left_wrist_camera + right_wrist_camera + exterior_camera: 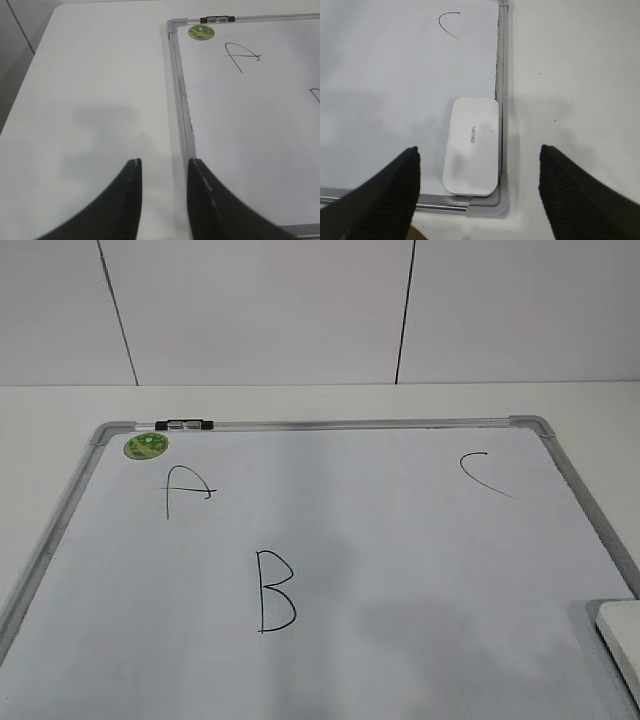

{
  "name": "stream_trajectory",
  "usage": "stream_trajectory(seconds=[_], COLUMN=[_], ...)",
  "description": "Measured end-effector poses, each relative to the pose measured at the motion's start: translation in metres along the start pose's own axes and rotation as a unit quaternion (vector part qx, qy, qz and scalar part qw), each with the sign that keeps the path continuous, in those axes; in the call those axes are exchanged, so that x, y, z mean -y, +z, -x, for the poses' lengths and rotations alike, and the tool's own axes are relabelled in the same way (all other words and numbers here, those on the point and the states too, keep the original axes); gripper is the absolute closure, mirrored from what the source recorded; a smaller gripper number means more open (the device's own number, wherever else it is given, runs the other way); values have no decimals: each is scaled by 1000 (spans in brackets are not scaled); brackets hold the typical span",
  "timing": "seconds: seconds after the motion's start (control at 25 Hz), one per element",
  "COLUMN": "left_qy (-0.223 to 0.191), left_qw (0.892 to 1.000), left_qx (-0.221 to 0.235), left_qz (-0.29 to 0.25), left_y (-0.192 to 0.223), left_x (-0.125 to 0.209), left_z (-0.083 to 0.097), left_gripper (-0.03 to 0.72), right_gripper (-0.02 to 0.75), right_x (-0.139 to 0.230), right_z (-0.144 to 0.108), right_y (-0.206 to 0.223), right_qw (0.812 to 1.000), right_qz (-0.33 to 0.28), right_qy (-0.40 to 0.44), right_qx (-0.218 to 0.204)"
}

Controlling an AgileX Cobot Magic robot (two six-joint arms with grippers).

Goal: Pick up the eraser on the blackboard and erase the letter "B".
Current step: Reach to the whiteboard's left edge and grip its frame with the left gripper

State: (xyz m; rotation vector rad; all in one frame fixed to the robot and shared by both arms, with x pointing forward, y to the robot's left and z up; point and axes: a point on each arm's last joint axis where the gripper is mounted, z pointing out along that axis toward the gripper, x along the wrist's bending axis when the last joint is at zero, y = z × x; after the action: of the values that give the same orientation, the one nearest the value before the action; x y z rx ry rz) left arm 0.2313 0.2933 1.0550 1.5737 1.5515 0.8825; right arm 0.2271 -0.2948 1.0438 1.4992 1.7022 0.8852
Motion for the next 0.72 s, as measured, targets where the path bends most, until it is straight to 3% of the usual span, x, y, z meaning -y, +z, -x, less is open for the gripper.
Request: stream_trajectory(seconds=[0.72], left_qy=[0], left_qw=[1000], left_qx=[0], left_qz=[0], left_y=[0], left_x=[0], left_z=[0], left_gripper=[452], right_gripper=[167], right_x=[0], right_z=[0], right_y=[0], right_qw=[1000], right_qz=[0], right_qy=[0], right_qx=[0])
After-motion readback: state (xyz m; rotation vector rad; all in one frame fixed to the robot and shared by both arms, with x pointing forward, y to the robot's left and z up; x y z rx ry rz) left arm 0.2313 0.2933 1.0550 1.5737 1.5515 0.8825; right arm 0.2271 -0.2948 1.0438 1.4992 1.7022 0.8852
